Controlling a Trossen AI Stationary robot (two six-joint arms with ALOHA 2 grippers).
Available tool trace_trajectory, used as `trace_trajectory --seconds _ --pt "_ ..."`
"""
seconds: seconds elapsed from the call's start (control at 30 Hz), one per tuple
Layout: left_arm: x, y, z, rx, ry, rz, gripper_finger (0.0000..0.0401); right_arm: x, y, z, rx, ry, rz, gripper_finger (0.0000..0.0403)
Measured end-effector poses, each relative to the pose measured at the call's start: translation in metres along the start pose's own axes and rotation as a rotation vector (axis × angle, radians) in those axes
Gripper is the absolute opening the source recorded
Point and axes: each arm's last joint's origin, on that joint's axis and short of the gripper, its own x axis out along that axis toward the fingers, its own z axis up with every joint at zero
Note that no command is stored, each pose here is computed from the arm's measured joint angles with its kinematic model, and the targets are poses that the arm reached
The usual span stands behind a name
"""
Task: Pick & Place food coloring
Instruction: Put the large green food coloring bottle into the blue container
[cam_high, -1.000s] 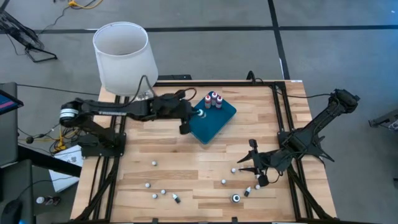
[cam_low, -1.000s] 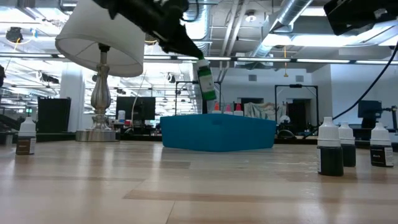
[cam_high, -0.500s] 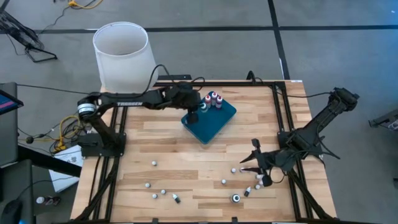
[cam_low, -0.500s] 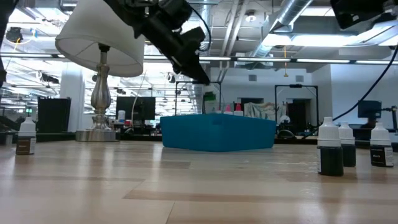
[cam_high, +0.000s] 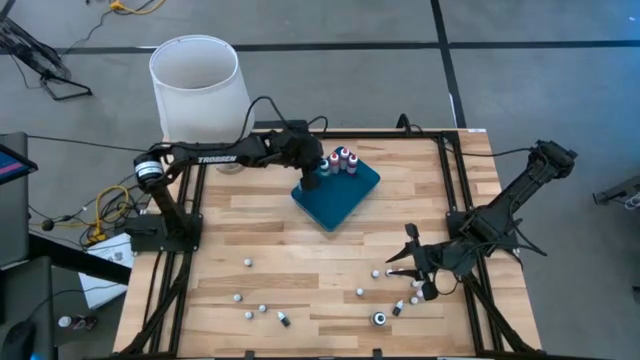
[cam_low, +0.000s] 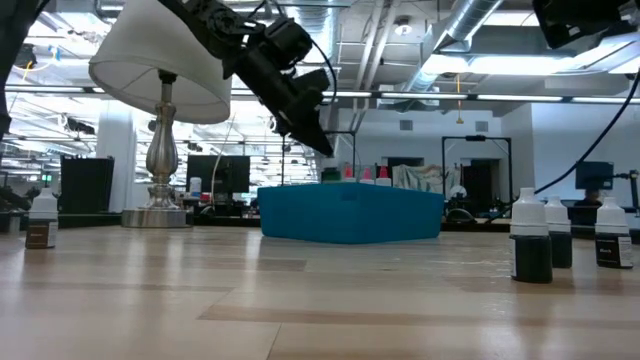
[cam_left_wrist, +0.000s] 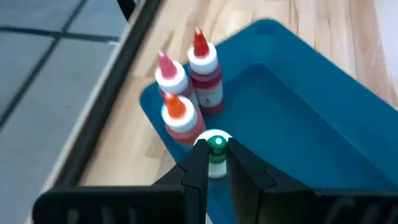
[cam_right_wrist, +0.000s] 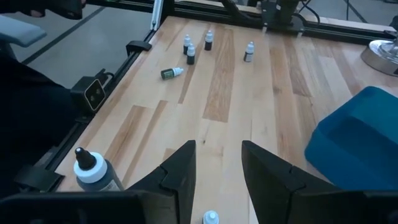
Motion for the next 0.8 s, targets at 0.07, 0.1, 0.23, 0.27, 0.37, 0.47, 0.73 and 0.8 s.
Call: trace_trajectory --seconds 0.07,0.1,0.23,0.27,0.37,0.47,0.73,0.8 --pt "0.0 0.001 -0.001 -0.002 0.008 -0.004 0.0035 0.0 0.0 0.0 0.001 -0.001 0.0 0.0118" --pt "0.002 0.001 -0.001 0.002 0.001 -0.001 0.0035 0.0 0.0 0.0 0.001 0.0 0.0 0.0118" --pt "0.007 0.003 -0.005 0.0 0.019 -0.001 0.0035 0.0 0.0 0.0 0.002 -0.001 0.001 0.0118" --pt "0.009 0.003 -0.004 0.0 0.009 0.002 0.0035 0.0 0.0 0.0 0.002 -0.001 0.001 0.0118" --pt "0.01 0.004 -0.007 -0.003 0.02 -0.005 0.0035 0.0 0.0 0.0 0.002 -0.002 0.001 0.0118" --pt "0.01 0.005 -0.005 -0.001 0.002 -0.003 0.0036 0.0 0.0 0.0 0.002 -0.002 0.002 0.0118" --pt "0.014 0.005 -0.006 0.0 -0.003 0.001 0.0036 0.0 0.0 0.0 0.002 -0.001 0.002 0.0118" --pt "0.015 0.007 -0.008 -0.004 0.009 -0.005 0.0036 0.0 0.0 0.0 0.002 -0.001 0.002 0.0118"
